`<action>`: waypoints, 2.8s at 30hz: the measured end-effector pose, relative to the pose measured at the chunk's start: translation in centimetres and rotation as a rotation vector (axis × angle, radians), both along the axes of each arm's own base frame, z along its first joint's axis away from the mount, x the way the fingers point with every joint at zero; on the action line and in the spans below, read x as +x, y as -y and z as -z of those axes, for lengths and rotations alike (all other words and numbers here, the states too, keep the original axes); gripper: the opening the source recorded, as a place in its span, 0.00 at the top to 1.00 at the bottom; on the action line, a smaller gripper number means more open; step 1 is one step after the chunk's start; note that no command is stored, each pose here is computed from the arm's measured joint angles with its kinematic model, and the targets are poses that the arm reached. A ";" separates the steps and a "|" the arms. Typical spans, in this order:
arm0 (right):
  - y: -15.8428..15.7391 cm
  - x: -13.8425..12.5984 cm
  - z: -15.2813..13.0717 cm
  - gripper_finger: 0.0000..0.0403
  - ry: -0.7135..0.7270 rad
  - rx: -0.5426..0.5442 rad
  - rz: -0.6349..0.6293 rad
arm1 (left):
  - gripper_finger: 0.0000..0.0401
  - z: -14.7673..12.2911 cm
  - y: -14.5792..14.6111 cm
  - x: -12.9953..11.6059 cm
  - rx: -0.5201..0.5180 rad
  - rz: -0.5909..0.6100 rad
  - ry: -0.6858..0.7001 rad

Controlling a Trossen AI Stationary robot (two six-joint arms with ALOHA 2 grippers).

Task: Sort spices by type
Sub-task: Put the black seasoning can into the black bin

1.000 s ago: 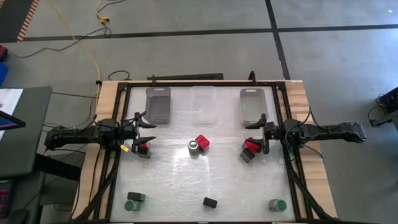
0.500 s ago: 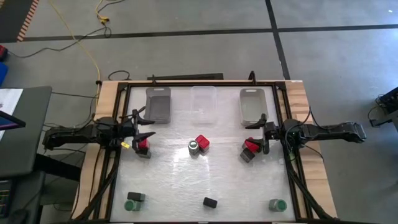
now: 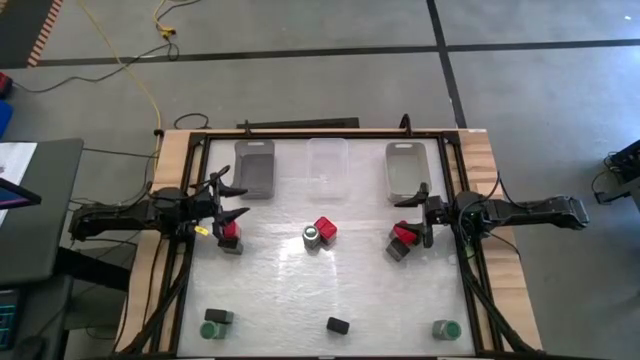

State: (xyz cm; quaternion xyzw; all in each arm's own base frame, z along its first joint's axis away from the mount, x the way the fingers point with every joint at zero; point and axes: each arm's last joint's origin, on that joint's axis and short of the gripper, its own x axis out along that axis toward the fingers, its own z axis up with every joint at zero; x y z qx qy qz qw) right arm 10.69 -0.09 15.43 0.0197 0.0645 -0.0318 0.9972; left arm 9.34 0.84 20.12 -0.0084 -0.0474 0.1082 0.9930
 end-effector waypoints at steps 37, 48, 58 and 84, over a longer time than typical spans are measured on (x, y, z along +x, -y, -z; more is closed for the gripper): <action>0.0 0.0 0.0 0.22 0.000 0.000 0.000 | 0.24 -5.5 0.0 6.1 -0.075 0.044 -0.439; 0.0 0.0 0.0 0.22 0.000 0.000 -0.001 | 0.24 -3.3 2.7 10.5 -0.047 0.182 -0.950; 0.0 0.0 0.0 0.22 0.000 0.000 -0.001 | 0.24 -2.2 5.3 9.5 -0.097 0.204 -1.228; 0.0 0.0 0.0 0.22 0.001 0.000 0.000 | 0.28 -1.6 6.8 6.6 -0.141 0.144 -1.458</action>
